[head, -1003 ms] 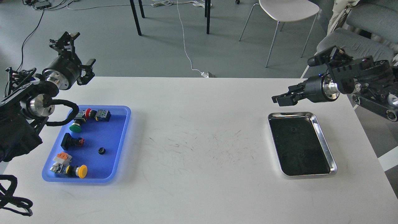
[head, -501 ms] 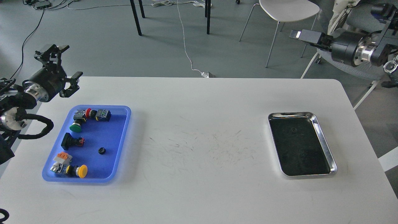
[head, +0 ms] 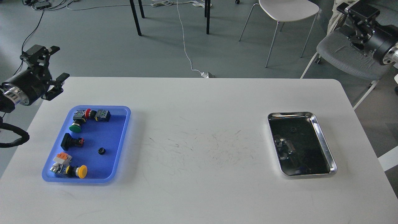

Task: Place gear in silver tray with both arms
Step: 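Raise the right arm up and away from the silver tray, then lower the left hand into the blue tray toward a black gear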

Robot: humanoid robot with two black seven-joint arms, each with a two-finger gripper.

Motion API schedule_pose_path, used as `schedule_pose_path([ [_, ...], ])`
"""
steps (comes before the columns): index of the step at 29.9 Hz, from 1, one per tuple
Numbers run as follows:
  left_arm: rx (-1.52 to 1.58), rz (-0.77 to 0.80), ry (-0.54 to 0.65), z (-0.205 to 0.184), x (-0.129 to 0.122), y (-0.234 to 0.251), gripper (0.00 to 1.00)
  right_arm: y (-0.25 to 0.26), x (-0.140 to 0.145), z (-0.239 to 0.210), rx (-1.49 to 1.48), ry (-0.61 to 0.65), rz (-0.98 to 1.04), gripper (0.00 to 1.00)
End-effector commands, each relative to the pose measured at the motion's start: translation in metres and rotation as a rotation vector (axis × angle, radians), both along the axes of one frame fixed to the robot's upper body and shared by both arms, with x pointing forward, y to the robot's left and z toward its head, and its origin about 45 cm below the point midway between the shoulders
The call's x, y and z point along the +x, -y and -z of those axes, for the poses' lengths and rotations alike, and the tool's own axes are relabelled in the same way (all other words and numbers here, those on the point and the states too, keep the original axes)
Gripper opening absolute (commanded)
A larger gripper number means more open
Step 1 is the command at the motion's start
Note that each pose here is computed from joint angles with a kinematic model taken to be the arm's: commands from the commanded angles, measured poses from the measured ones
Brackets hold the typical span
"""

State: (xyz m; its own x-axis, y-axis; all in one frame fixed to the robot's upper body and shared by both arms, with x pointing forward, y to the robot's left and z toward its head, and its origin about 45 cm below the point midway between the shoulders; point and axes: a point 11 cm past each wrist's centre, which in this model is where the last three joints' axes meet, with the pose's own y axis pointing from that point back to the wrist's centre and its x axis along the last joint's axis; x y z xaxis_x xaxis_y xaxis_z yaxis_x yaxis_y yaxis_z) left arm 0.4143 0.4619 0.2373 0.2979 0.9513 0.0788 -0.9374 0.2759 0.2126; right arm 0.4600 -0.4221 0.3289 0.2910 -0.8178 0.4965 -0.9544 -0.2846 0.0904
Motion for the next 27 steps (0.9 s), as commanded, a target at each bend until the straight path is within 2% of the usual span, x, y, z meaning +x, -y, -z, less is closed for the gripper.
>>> schedule_pose_path([
  [1,0.126,0.137,0.039,-0.014,-0.005,0.015,0.98,0.007,-0.005,0.014,0.025,-0.015,0.042,0.84],
  [8,0.288,0.295,0.054,-0.034,-0.018,0.028,0.98,0.015,-0.010,0.023,0.070,-0.009,0.079,0.84],
  [12,0.273,0.283,0.110,-0.050,-0.015,0.025,0.97,0.017,-0.011,0.027,0.073,-0.010,0.091,0.84],
  [14,0.254,0.221,0.152,-0.059,-0.008,0.011,0.97,0.019,-0.012,0.029,0.066,-0.004,0.107,0.84],
  [17,0.306,0.101,0.190,-0.046,0.002,0.008,0.97,0.017,-0.011,0.032,0.067,0.002,0.117,0.84],
  [22,0.266,0.112,0.188,-0.039,-0.001,0.014,0.98,0.017,-0.010,0.029,0.105,0.015,0.138,0.84],
  [27,0.307,0.196,0.096,-0.011,-0.017,0.016,0.99,0.021,-0.011,0.031,0.133,0.016,0.164,0.84],
])
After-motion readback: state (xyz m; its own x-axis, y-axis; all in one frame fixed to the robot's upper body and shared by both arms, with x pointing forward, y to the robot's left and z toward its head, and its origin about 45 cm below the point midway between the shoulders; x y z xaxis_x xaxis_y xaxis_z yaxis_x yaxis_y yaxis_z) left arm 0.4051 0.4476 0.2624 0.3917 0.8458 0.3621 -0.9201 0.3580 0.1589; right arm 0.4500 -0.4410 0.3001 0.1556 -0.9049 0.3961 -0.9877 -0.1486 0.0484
